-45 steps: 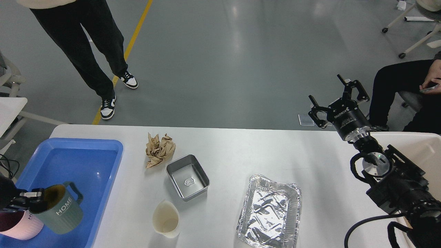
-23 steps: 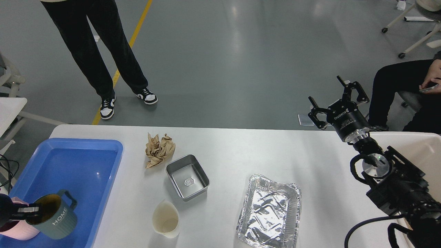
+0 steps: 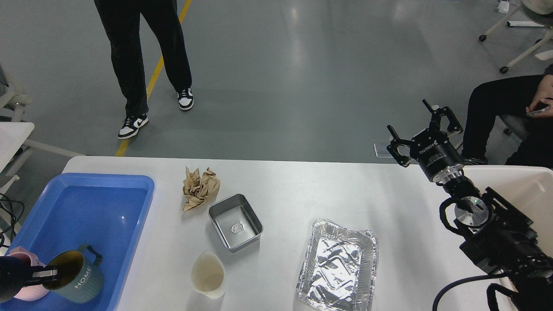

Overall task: Tidy desktop
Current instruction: 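Carry the teal mug over the blue tray and set it down, then release the mug and raise the left gripper away, then reach the left gripper to the small steel box and grasp it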

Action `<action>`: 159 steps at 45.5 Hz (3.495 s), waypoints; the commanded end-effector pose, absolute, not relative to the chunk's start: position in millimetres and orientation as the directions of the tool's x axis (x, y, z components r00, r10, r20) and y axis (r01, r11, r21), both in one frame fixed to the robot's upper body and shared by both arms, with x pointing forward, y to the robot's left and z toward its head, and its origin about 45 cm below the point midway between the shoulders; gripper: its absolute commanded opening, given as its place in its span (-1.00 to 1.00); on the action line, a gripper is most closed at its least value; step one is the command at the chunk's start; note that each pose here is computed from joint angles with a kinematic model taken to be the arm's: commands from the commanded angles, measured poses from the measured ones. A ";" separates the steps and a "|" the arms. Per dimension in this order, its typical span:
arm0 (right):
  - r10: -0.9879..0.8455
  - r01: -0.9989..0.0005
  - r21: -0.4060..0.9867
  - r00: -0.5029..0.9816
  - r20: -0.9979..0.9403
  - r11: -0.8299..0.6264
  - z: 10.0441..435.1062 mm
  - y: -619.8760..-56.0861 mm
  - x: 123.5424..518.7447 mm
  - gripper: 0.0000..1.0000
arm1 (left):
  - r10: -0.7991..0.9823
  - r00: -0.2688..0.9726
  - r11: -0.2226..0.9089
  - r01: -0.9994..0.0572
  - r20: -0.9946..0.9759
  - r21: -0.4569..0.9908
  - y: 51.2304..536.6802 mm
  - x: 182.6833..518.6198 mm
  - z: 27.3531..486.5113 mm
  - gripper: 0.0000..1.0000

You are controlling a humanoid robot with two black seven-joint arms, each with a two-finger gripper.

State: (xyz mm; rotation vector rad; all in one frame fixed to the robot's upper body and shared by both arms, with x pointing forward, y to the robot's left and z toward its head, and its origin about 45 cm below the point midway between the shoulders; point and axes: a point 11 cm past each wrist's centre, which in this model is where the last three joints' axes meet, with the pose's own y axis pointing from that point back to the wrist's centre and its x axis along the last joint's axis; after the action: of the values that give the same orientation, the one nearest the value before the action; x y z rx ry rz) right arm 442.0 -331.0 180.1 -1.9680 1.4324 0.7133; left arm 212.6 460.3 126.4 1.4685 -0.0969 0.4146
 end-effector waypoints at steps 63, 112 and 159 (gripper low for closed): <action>-0.632 -0.951 -0.171 0.299 -0.715 -0.256 187.6 -325.7 444.2 1.00 | 0.336 0.819 0.411 -0.572 0.465 0.710 413.3 337.7 323.9 0.93; -0.629 -0.948 -0.172 0.306 -0.715 -0.266 184.2 -327.7 435.8 1.00 | 0.426 0.833 0.566 -0.550 0.352 0.615 444.4 270.3 372.2 0.87; -0.631 -0.947 -0.174 0.311 -0.711 -0.271 187.5 -325.2 435.8 1.00 | 0.408 0.757 0.302 -0.639 0.509 0.708 413.8 315.7 249.3 0.87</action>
State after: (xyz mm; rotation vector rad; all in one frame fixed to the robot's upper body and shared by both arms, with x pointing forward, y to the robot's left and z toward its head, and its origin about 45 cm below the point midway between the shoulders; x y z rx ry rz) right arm 436.1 -327.2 188.7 -1.9980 1.3950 0.6964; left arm 293.0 459.4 295.5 1.0224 -0.1666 0.7741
